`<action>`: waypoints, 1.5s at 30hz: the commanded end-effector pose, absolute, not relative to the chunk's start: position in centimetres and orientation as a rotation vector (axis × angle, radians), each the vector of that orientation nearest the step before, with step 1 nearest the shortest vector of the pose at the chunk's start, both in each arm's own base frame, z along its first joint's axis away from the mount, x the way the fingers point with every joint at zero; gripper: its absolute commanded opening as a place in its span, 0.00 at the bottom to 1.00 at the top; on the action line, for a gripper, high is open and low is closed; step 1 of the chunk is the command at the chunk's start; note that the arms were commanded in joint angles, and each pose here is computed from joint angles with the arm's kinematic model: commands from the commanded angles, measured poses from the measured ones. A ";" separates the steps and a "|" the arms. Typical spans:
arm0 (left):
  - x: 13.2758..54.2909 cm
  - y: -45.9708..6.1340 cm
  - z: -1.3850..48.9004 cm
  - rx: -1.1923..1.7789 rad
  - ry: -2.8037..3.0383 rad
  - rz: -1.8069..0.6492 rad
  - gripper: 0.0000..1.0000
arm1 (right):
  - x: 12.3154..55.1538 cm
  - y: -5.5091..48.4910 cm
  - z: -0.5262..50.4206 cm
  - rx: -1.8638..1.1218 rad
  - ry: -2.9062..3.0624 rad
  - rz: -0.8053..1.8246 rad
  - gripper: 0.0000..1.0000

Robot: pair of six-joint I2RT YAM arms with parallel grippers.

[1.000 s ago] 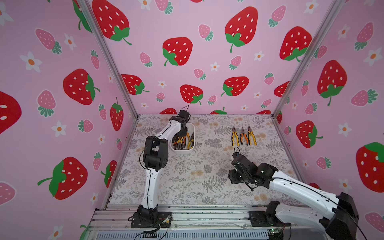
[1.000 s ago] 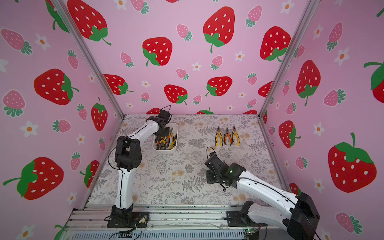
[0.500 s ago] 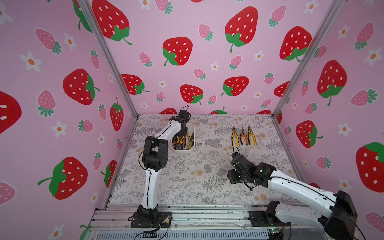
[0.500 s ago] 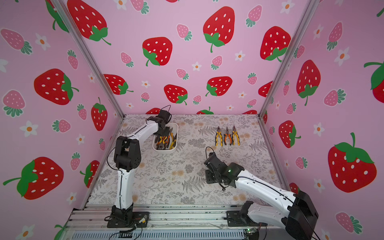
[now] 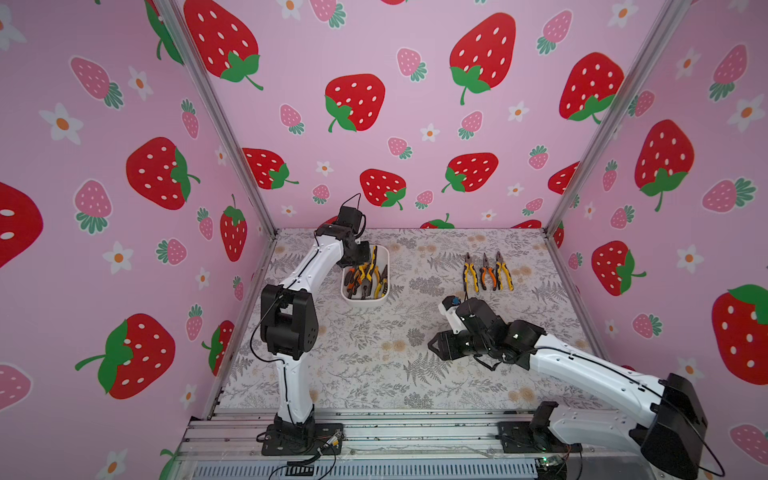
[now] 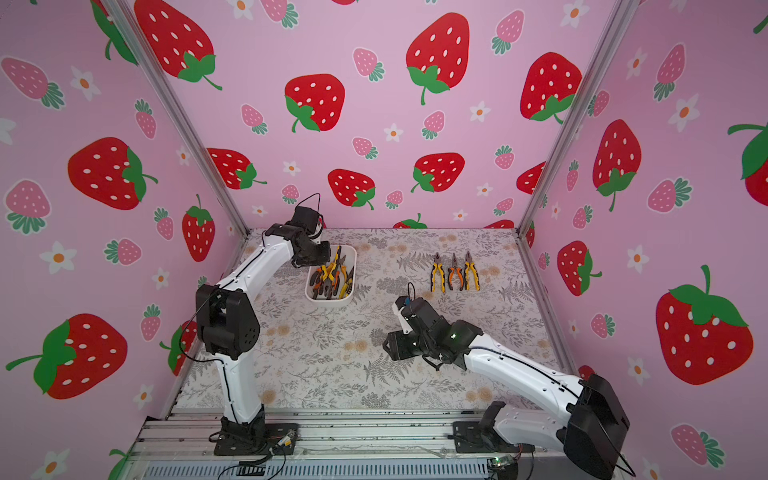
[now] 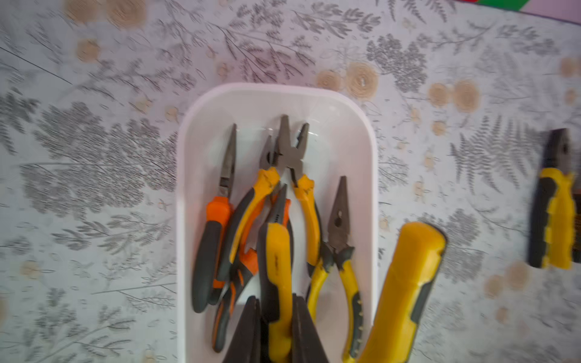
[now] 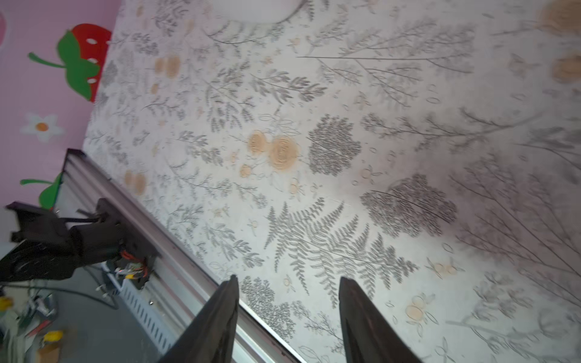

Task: Take the pliers out of the storage box
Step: Pick up the pliers from the storage box, then place the pliers at the center of the board.

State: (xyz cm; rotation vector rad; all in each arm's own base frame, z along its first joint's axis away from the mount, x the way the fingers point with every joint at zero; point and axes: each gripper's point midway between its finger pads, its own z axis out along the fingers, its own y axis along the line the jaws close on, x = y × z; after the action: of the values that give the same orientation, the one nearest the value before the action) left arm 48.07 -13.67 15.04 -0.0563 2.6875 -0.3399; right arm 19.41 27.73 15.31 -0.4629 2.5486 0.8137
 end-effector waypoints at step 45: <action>26.0 -31.2 23.7 0.697 2.345 -2.275 0.00 | 21.7 24.7 24.4 -1.063 2.267 0.527 0.63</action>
State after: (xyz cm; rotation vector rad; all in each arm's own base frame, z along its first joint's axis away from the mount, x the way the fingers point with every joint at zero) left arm 26.63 -31.23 20.84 0.5766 2.5328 -2.1164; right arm 22.03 26.39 24.93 -1.0285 2.2315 0.6592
